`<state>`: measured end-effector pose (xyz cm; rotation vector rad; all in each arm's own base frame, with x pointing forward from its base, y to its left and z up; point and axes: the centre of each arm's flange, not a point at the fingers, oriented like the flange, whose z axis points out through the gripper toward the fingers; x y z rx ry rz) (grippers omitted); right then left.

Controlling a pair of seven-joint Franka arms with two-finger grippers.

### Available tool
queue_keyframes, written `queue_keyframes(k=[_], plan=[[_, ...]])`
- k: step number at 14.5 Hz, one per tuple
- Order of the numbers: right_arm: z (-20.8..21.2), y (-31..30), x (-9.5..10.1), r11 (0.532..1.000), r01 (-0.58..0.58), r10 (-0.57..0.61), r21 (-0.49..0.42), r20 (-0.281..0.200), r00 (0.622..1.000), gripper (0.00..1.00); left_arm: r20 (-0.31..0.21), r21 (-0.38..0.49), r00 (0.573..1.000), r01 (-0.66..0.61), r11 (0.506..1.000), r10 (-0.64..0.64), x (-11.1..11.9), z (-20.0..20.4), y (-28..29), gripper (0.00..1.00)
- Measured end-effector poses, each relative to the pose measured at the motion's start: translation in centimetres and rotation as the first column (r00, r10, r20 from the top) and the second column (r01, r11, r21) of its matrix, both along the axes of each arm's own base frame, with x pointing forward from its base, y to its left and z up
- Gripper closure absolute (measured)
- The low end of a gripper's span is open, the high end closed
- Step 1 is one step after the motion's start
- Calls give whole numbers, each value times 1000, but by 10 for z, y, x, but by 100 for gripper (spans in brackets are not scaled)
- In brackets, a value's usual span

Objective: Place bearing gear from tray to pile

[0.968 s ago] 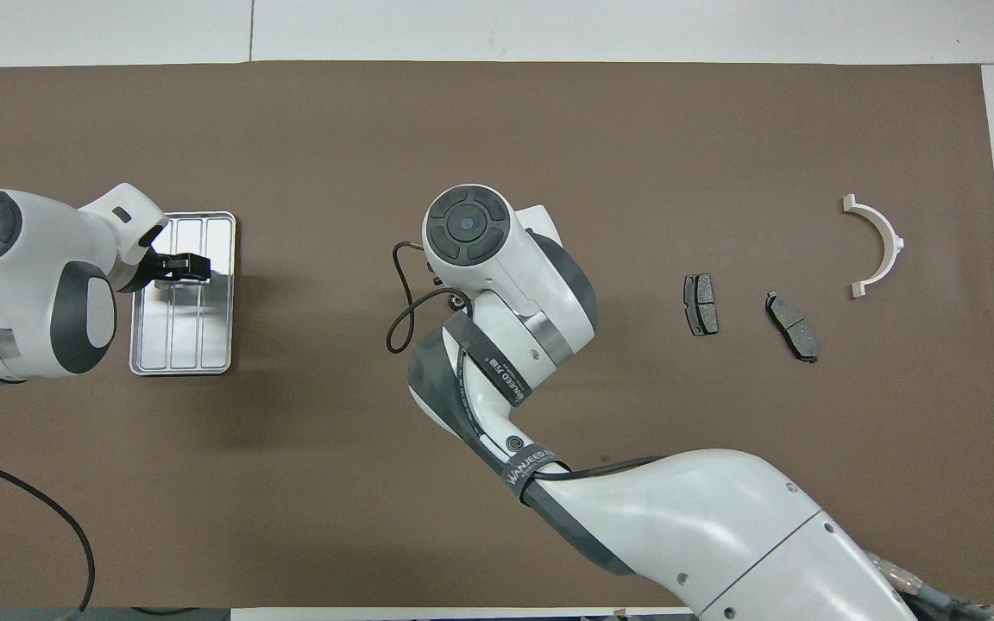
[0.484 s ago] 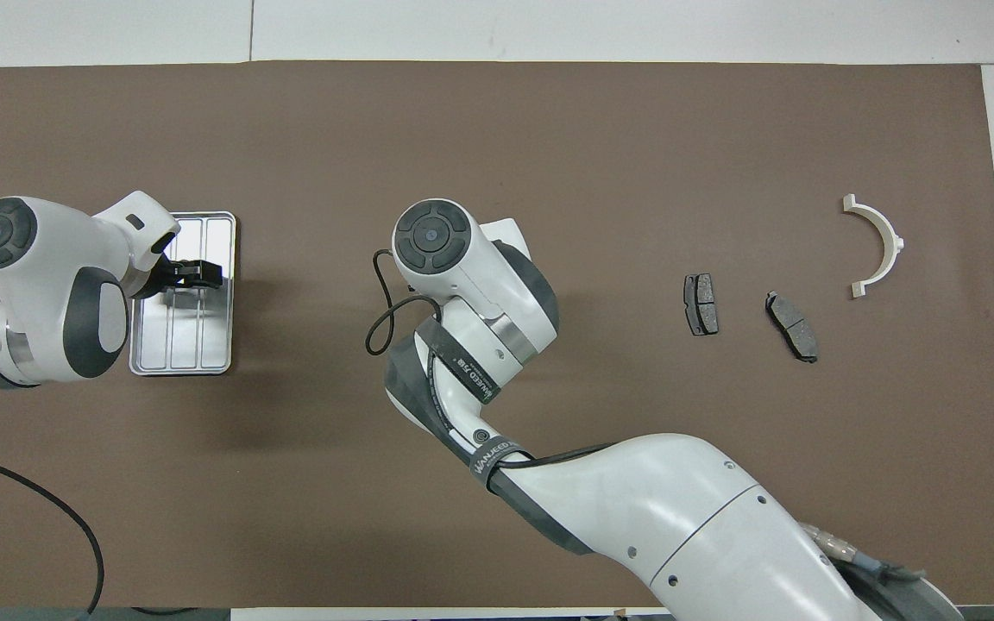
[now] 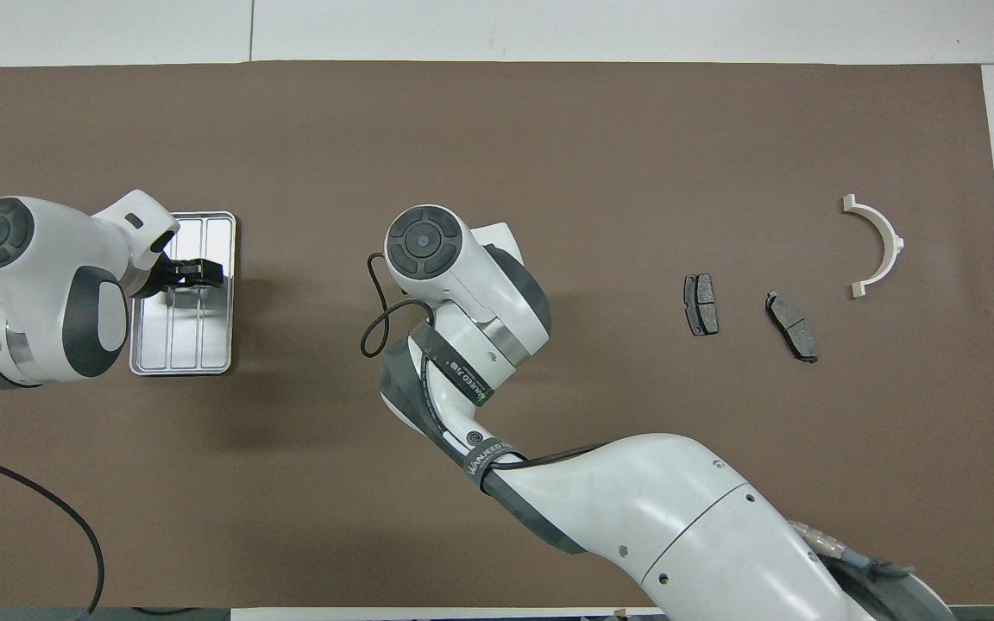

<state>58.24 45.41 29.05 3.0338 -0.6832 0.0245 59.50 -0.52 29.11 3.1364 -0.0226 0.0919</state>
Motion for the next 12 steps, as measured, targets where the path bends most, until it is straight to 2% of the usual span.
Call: queue_keyframes(k=[9, 11, 12], plan=[[-12, 1, -6, 1000, -7, 7, 0, -6, 1000, 10, 14, -3, 1000, -5, 1000, 5, 8, -2, 0, 11], [-8, 4, -6, 1000, -9, 9, 9, 1, 1000, 26, 15, -4, 1000, -6, 1000, 6, 9, -2, 0, 10], [-7, 4, -7, 1000, -10, 10, 10, 1, 1000, 31, 18, -5, 1000, -7, 1000, 7, 10, -1, 0, 17]])
